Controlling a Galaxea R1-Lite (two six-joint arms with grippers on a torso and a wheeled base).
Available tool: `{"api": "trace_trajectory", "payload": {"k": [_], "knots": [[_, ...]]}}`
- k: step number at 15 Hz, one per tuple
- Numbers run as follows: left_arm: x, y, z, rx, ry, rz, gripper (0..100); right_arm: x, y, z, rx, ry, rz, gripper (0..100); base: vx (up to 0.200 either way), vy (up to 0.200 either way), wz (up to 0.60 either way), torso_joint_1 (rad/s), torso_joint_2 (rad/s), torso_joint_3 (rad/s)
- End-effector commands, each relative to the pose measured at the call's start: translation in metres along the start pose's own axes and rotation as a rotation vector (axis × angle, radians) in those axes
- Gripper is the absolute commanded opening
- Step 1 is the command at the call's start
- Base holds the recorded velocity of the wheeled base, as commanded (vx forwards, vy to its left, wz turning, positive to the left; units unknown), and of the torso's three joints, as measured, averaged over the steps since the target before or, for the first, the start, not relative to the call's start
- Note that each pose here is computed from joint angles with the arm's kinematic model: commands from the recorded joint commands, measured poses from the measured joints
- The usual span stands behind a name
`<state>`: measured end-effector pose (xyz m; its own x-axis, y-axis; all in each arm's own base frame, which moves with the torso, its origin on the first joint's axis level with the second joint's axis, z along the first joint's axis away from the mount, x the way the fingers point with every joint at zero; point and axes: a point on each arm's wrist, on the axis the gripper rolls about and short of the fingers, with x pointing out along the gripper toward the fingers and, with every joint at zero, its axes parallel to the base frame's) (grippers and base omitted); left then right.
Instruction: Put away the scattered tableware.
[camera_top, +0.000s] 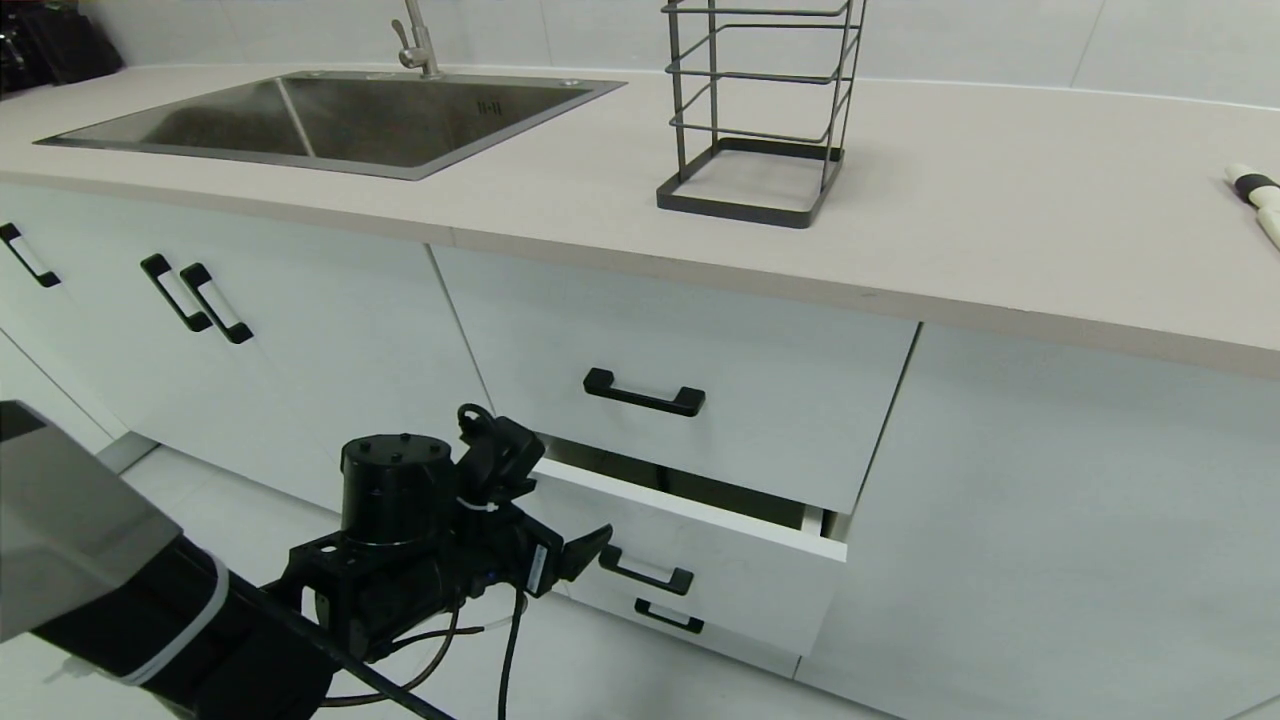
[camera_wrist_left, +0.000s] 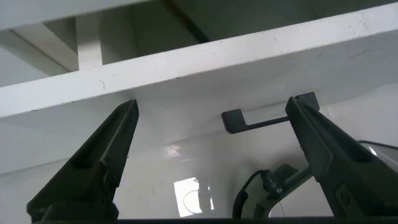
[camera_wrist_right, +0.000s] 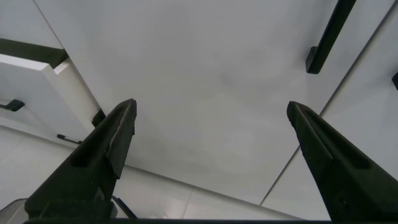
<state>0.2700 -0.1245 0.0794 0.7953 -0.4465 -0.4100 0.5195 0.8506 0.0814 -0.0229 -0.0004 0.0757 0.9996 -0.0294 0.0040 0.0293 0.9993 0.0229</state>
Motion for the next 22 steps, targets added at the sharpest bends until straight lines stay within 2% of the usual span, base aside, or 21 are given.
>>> {"api": "trace_trajectory", "payload": {"k": [1, 7, 13, 17, 20, 22], "knots": [[0.004, 0.002, 0.0, -0.002, 0.0, 0.005, 100, 0.0, 0.0, 0.0, 0.0, 0.001, 0.0, 100, 0.0, 0.0, 0.0, 0.0, 0.0, 0.0], [0.015, 0.013, 0.005, -0.011, -0.036, 0.024, 100, 0.0, 0.0, 0.0, 0.0, 0.001, 0.0, 100, 0.0, 0.0, 0.0, 0.0, 0.0, 0.0], [0.022, 0.016, 0.013, -0.011, -0.097, 0.013, 100, 0.0, 0.0, 0.0, 0.0, 0.001, 0.0, 100, 0.0, 0.0, 0.0, 0.0, 0.0, 0.0], [0.028, 0.018, 0.014, -0.021, -0.105, 0.013, 100, 0.0, 0.0, 0.0, 0.0, 0.001, 0.0, 100, 0.0, 0.0, 0.0, 0.0, 0.0, 0.0], [0.018, 0.017, 0.014, -0.023, -0.111, 0.015, 100, 0.0, 0.0, 0.0, 0.0, 0.001, 0.0, 100, 0.0, 0.0, 0.0, 0.0, 0.0, 0.0], [-0.005, 0.013, 0.015, -0.02, -0.122, 0.011, 100, 0.0, 0.0, 0.0, 0.0, 0.001, 0.0, 100, 0.0, 0.0, 0.0, 0.0, 0.0, 0.0]]}}
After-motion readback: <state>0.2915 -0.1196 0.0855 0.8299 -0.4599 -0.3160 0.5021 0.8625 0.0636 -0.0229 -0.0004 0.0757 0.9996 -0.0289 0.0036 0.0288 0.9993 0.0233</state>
